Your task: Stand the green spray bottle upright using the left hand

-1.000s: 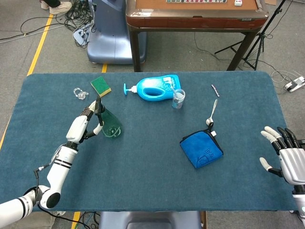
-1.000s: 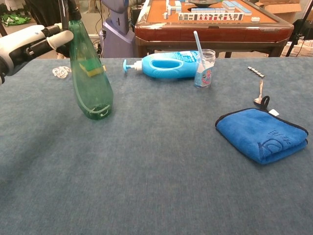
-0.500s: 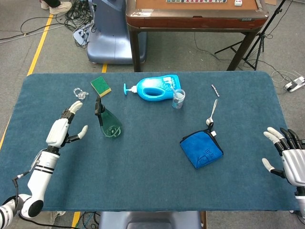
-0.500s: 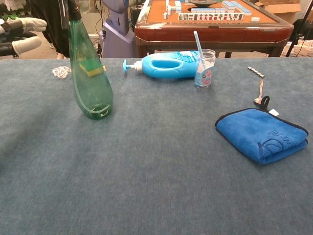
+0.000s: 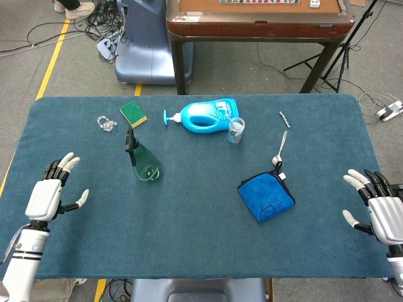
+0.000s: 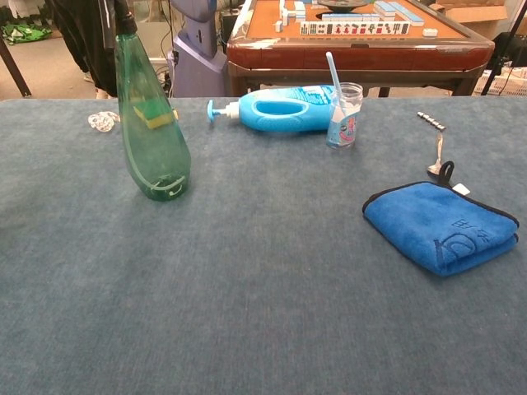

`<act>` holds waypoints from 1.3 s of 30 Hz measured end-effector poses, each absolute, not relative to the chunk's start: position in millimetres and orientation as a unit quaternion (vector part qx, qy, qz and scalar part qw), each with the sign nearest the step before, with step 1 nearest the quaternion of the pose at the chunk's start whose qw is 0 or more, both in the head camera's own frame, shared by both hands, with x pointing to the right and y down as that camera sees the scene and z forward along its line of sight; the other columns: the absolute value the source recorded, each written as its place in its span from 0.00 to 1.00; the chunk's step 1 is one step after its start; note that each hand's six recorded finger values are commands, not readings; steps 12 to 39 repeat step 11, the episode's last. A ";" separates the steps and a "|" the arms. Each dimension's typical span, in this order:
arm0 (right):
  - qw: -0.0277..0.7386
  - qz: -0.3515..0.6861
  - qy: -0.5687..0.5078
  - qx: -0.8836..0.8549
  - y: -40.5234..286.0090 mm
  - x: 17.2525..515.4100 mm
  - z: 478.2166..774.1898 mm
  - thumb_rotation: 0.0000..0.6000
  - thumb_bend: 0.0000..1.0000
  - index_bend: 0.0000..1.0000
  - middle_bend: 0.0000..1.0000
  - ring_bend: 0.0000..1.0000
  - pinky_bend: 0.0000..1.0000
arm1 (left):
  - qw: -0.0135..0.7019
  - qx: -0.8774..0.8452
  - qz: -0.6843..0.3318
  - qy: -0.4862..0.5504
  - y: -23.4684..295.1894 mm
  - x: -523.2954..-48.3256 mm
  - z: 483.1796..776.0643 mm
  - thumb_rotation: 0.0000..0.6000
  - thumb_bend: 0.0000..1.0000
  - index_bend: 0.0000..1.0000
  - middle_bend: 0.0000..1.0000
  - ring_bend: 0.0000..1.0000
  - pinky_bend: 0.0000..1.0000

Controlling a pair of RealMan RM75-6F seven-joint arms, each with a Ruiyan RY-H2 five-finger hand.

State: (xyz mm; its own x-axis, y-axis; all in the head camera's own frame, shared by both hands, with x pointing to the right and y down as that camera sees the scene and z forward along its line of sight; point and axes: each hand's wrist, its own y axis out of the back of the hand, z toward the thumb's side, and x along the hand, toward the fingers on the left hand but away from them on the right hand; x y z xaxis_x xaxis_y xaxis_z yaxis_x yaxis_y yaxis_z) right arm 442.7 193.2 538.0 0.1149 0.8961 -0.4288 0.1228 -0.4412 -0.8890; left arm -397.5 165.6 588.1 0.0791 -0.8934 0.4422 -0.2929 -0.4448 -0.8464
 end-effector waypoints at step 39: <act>0.353 0.539 -0.383 -0.662 195.5 436.2 541.0 1.00 0.28 0.19 0.15 0.01 0.00 | 0.330 -0.639 -0.535 0.443 210.6 -403.5 560.3 0.64 0.37 0.09 0.02 0.00 0.00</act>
